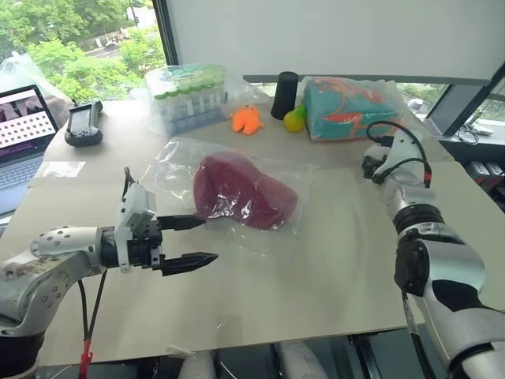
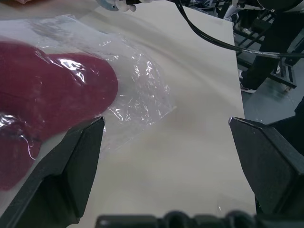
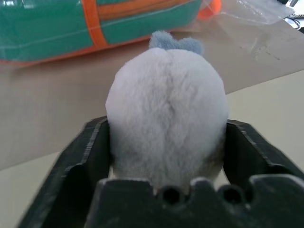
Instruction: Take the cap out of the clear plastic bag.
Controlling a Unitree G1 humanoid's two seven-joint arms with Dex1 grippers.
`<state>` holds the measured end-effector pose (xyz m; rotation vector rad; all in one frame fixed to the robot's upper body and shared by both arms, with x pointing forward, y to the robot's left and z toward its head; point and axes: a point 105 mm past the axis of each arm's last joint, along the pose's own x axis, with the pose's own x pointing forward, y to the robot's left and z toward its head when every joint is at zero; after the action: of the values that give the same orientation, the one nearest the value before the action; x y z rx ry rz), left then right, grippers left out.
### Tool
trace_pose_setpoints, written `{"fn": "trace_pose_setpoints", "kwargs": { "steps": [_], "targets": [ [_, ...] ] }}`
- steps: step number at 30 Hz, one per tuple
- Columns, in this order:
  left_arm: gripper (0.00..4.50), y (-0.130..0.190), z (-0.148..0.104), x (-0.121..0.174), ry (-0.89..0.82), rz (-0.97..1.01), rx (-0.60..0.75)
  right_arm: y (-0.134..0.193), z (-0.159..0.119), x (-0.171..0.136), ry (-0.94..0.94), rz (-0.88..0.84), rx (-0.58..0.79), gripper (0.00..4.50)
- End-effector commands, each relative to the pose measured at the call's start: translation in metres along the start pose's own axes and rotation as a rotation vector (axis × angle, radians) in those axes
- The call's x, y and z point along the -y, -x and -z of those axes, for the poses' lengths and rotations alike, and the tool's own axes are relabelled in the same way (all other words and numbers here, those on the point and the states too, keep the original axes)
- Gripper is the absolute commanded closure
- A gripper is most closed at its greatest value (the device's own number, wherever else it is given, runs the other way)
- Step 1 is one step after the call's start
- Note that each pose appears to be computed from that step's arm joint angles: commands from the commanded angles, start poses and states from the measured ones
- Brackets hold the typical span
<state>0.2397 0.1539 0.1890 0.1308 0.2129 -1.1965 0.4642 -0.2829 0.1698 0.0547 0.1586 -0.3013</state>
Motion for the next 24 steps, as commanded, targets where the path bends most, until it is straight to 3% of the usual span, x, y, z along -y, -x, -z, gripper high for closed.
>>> {"fn": "trace_pose_setpoints", "kwargs": {
  "steps": [1,10,13,17,20,23,24],
  "targets": [
    [0.0,0.001,-0.005,0.004,-0.039,0.01,-0.005,0.003,-0.047,0.005,-0.015,0.009,0.153,0.03],
    [0.0,0.0,-0.003,0.006,-0.042,0.021,-0.015,0.005,-0.058,0.012,0.003,0.045,0.187,0.03],
    [0.0,0.0,-0.002,0.006,-0.046,0.014,-0.017,0.009,-0.074,0.0,-0.003,-0.031,0.232,0.03],
    [0.0,0.0,-0.001,0.001,-0.057,-0.02,-0.014,0.027,-0.104,-0.031,0.069,-0.278,0.336,0.03],
    [0.0,-0.004,-0.001,-0.004,-0.069,-0.038,-0.009,0.06,-0.113,-0.053,0.178,-0.547,0.387,0.03],
    [0.0,-0.006,0.0,-0.004,-0.069,-0.031,-0.004,0.098,-0.106,-0.071,0.325,-0.784,0.399,0.03],
    [0.0,-0.009,-0.001,-0.005,-0.071,-0.026,0.0,0.116,-0.085,-0.076,0.55,-0.9,0.365,0.03]
  ]
}}
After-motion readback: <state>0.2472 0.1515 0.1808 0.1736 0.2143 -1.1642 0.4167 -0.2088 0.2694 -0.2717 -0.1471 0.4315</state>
